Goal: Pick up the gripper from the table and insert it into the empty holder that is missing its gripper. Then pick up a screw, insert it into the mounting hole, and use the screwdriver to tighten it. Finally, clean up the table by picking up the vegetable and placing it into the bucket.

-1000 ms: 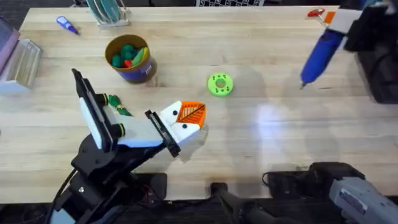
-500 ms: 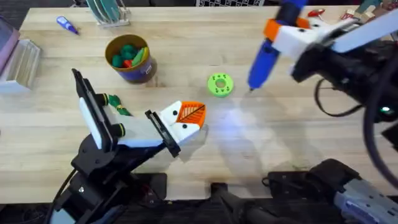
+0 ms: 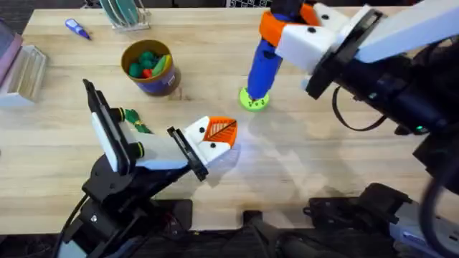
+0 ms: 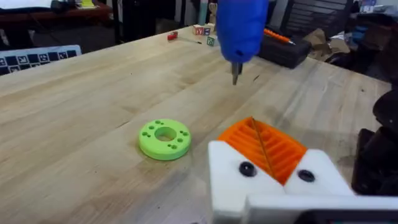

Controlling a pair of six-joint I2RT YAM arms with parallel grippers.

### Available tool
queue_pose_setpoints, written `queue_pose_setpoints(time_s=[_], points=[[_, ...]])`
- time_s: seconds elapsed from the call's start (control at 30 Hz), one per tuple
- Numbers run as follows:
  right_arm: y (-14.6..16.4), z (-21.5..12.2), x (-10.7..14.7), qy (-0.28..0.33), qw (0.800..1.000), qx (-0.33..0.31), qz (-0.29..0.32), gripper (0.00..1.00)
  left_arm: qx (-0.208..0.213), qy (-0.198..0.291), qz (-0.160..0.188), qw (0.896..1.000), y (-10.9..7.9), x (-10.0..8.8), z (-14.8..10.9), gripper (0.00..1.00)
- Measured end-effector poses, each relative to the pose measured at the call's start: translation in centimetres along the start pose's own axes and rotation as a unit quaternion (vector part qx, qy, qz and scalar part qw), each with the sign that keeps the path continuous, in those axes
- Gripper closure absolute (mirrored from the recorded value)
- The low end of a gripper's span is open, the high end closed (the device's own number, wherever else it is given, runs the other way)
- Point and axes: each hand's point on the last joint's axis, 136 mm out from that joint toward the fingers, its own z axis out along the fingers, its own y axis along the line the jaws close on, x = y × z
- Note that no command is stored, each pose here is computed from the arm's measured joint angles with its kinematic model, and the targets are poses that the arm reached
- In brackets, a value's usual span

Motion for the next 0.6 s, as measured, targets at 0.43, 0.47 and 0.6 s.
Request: queue_pose_setpoints(time_s=[0.43,0.47,0.6], points=[[5.4,0.6,-3.5,-0.079,0.988,-0.135,0.017,0.979,0.000,0.000,0.000,1.000,0.0,0.0,0.0,0.985],[6.8,1.4,-3.2,-0.080,0.984,-0.159,0.020,0.979,0.000,0.000,0.000,1.000,0.0,0.0,0.0,0.985],[7.9,2.0,-2.5,-0.073,0.981,-0.179,0.023,0.979,0.000,0.000,0.000,1.000,0.0,0.0,0.0,0.985]])
